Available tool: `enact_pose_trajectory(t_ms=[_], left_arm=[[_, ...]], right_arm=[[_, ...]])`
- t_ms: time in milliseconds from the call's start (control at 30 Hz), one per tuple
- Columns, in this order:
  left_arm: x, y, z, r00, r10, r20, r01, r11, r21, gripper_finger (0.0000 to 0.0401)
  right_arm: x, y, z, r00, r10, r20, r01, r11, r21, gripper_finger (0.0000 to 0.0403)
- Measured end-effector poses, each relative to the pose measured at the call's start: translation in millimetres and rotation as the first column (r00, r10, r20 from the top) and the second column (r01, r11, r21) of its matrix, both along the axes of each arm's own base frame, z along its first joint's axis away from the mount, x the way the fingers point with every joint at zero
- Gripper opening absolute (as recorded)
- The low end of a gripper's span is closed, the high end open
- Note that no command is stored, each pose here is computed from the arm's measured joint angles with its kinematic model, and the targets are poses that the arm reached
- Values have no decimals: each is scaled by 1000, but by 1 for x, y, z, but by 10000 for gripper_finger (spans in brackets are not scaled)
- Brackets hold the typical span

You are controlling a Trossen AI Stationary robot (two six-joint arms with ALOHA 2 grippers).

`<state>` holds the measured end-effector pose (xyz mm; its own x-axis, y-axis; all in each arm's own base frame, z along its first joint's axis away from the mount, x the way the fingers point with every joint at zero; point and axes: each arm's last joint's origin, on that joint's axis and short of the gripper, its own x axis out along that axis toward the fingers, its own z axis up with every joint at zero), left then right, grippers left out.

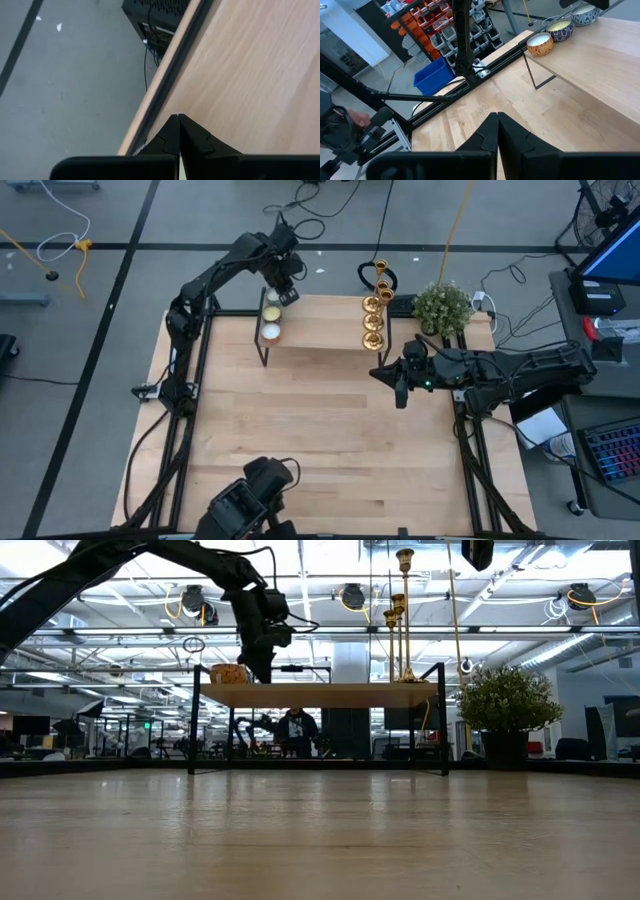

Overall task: Pick & Place candle stick holders
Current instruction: Put the light blue scented candle aligned with the black scented candle on the shelf, then return to Home Position

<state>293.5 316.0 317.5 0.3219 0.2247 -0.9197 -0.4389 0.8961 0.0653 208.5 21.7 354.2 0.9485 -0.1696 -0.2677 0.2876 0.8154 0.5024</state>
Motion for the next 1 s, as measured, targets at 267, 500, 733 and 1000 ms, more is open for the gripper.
enact_pose_trajectory(t_ms=[267, 500, 733, 1000], left_arm=[[13, -8, 5, 997, -42, 60, 41, 999, 23, 1], [28, -20, 44, 974, -91, 207, 67, 990, 121, 1], [14, -38, 96, 918, -69, 391, 4, 986, 164, 1], [-18, -74, 143, 879, -64, 472, -29, 982, 187, 1]], right_arm=[[0, 0, 0, 1000, 3, -2, -4, 1000, -11, 0], [0, 0, 0, 1000, 5, -3, -5, 1000, -20, 0], [0, 0, 1, 1000, 5, 6, -5, 1000, -19, 0], [0, 0, 2, 1000, 9, 11, -9, 999, -31, 0]])
